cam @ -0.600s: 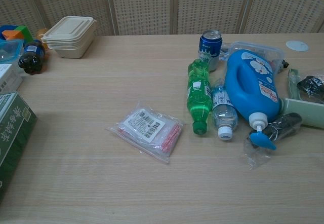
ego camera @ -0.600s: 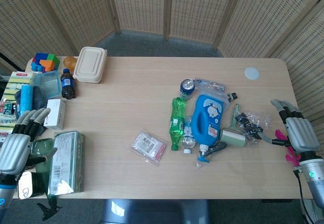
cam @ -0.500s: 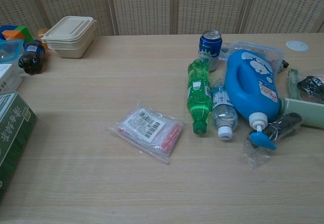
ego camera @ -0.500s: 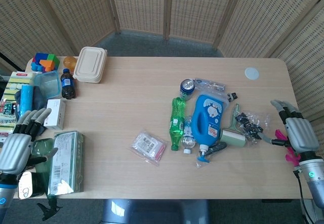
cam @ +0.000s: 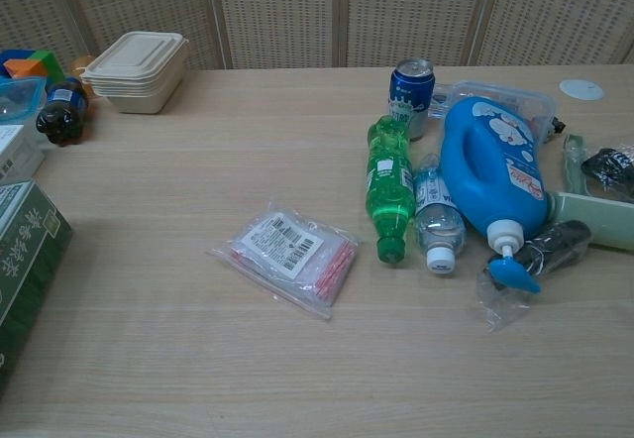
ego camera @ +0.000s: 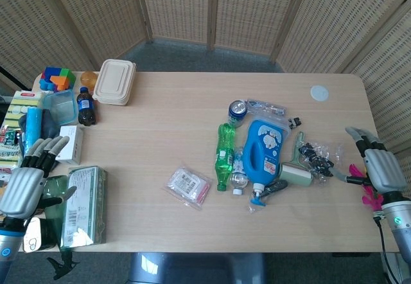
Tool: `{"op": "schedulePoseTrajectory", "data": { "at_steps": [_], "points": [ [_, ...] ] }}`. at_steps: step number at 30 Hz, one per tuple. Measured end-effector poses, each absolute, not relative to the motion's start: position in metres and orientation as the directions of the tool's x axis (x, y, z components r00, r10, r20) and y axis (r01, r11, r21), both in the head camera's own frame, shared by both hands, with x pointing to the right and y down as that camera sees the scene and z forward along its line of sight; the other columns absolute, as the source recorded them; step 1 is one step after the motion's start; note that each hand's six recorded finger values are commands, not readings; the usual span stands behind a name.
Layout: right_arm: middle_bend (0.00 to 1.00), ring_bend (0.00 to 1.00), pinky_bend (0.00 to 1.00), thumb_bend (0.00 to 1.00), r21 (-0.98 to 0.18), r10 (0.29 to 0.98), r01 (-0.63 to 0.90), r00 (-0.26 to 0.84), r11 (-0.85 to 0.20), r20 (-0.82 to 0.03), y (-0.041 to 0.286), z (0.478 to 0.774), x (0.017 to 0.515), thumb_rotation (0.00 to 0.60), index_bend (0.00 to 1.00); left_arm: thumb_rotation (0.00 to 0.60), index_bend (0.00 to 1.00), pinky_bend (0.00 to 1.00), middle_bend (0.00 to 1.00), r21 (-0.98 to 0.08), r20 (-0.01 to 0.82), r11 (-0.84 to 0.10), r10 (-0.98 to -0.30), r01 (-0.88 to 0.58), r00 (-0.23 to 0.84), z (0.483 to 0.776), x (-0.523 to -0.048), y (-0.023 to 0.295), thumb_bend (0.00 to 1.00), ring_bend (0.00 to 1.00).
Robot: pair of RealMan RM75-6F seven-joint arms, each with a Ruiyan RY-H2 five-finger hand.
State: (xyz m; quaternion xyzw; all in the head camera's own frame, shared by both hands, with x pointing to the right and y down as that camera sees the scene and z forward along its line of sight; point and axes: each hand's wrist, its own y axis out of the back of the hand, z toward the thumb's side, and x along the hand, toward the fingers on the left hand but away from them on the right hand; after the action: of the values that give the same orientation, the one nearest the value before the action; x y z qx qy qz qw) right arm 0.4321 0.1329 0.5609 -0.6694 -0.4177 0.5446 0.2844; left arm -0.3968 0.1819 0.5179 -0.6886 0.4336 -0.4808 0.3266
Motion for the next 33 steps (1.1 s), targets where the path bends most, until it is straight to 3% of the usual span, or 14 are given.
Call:
{"op": "schedulePoseTrajectory", "data": {
  "at_steps": [6, 14, 33],
  "points": [
    [0.00, 0.00, 0.00, 0.21, -0.806, 0.833, 0.219, 0.072, -0.550, -0.549, 0.137, 0.582, 0.427, 0.310, 0.00, 0.600, 0.00, 0.00, 0.00, -0.864, 0.382, -0.419, -0.907, -0.278, 0.178, 0.519, -0.394, 0.180, 0.26, 0.00],
    [0.00, 0.00, 0.00, 0.21, -0.781, 0.792, 0.131, 0.081, -0.610, -0.605, 0.128, 0.617, 0.424, 0.311, 0.00, 0.600, 0.00, 0.00, 0.00, -0.860, 0.385, -0.424, -0.904, -0.284, 0.186, 0.519, -0.394, 0.180, 0.26, 0.00],
    [0.00, 0.00, 0.00, 0.21, -0.741, 0.746, 0.099, 0.043, -0.665, -0.664, 0.118, 0.672, 0.439, 0.315, 0.00, 0.600, 0.00, 0.00, 0.00, -0.861, 0.386, -0.422, -0.906, -0.283, 0.175, 0.515, -0.398, 0.184, 0.26, 0.00]
  ]
}}
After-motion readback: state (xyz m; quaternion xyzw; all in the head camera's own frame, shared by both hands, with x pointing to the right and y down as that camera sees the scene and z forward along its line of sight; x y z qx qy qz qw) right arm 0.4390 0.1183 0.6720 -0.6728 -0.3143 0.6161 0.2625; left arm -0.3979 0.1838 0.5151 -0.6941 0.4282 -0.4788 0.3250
